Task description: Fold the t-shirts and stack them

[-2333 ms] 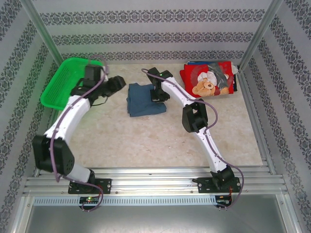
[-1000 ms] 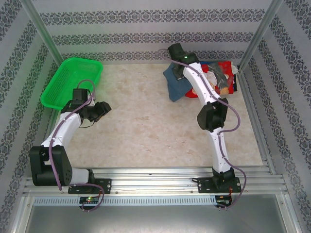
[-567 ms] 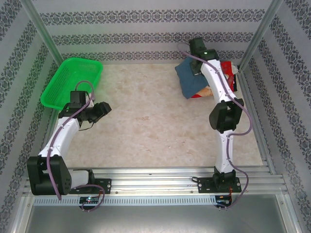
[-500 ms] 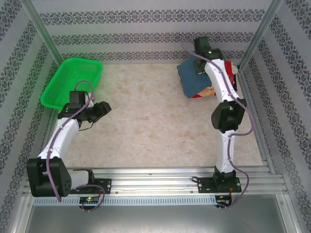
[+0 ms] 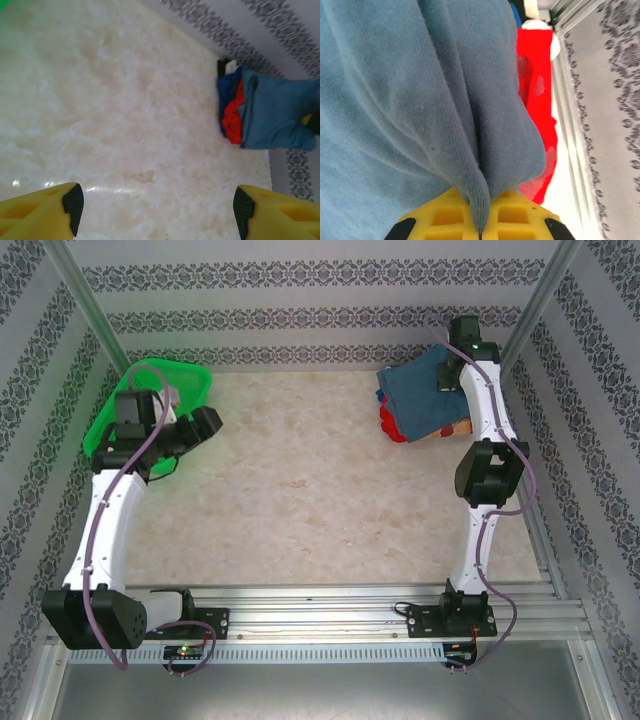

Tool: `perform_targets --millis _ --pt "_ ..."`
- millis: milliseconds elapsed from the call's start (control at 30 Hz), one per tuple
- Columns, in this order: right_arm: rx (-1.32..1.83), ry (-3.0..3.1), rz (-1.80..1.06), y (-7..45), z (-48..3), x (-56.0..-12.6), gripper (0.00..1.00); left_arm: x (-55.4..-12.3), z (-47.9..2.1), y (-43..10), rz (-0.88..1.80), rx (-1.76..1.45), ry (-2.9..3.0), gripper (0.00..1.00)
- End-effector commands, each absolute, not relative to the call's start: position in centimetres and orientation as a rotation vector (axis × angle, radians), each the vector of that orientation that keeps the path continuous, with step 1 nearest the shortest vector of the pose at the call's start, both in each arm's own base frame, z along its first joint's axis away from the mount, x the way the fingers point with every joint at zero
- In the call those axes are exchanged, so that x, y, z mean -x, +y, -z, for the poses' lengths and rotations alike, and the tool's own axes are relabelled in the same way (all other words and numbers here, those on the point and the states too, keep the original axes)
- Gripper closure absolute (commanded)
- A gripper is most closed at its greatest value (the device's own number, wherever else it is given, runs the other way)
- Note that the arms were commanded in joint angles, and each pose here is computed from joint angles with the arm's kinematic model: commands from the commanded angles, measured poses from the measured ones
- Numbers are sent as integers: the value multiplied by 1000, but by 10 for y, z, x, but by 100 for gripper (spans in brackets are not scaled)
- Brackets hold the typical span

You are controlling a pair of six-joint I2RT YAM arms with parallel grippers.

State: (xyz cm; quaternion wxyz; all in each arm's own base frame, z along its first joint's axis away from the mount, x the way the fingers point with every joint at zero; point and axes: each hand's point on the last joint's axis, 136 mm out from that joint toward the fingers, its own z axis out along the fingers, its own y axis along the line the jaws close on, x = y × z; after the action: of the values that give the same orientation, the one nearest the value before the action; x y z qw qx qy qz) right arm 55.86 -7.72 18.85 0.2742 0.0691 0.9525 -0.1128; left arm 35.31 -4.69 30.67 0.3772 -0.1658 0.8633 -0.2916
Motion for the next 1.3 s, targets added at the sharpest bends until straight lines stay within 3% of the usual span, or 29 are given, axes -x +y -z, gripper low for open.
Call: perform_targets --millis 0,100,233,300,367,467,600,633,1000,1167,1267 --pt "-330 2570 127 -84 -163 -571 100 -346 -341 -43 717 397 2178 18" --pt "-447 2565 12 -97 -147 -578 95 -344 -375 -41 709 392 2103 10" --pt "-596 2557 -73 -117 -136 -579 54 -335 -396 -46 712 384 2049 0" --pt "-622 2557 -102 -123 -140 -576 48 -328 -402 -51 708 363 2036 0" --pt "-617 2542 -104 -127 -150 -574 34 -321 -405 -56 671 335 2034 0" --pt "-584 2502 -120 -128 -175 -570 25 -315 -400 -65 560 271 2071 0" --pt "-555 2427 -201 -125 -219 -561 19 -313 -388 -84 517 221 2106 0" --pt "-538 2416 -250 -118 -228 -558 3 -314 -386 -88 525 219 2098 0" --pt "-328 2441 -443 -28 -260 -488 2 -306 -370 -127 386 21 2117 0" --pt "-287 2292 -380 -22 -279 -418 2 -300 -383 -119 358 3 1957 0" --pt "-312 2245 -275 -31 -255 -374 2 -293 -370 -105 308 25 1894 0"
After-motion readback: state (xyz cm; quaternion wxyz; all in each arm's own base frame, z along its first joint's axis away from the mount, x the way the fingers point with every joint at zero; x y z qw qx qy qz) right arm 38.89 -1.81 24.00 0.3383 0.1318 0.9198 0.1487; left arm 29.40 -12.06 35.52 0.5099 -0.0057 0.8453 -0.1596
